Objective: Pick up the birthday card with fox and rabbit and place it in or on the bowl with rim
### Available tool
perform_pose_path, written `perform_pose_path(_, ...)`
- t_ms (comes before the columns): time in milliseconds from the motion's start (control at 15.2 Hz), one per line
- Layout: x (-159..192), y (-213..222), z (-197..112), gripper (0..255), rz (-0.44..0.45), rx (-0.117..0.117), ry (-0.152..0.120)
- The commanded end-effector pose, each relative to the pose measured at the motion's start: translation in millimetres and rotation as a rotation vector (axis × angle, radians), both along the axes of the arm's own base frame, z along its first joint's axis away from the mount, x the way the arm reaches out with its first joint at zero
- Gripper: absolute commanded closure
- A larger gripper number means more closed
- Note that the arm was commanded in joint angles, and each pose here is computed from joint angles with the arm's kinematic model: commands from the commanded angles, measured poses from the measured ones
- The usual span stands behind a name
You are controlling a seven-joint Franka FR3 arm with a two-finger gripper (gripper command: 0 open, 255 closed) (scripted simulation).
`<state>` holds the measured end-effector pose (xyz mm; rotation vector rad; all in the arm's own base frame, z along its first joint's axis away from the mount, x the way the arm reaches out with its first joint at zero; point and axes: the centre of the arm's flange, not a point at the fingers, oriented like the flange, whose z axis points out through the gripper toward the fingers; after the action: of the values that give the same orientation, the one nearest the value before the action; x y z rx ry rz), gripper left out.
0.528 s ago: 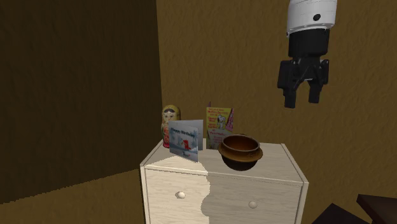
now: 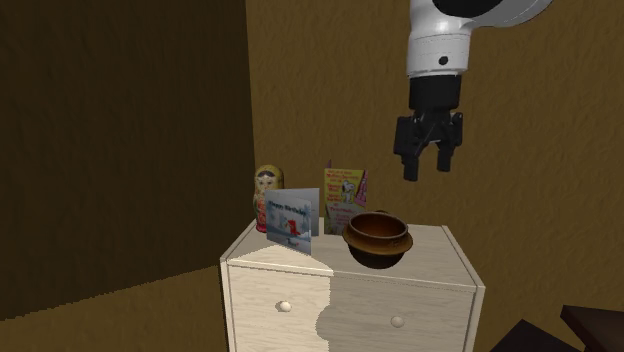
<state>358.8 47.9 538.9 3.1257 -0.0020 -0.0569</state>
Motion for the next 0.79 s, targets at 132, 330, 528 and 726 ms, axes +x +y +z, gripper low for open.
perform_pose_path(132, 46, 9, -19, 0, 0.064, -0.005, -0.026)
perform_pose_path(330, 79, 19, -33, 0, 0.111, -0.009, -0.044)
perform_pose_path(528, 112, 30, -46, 0, 0.158, -0.012, -0.061)
perform_pose_path(726, 144, 42, -59, 0, 0.205, -0.016, -0.079)
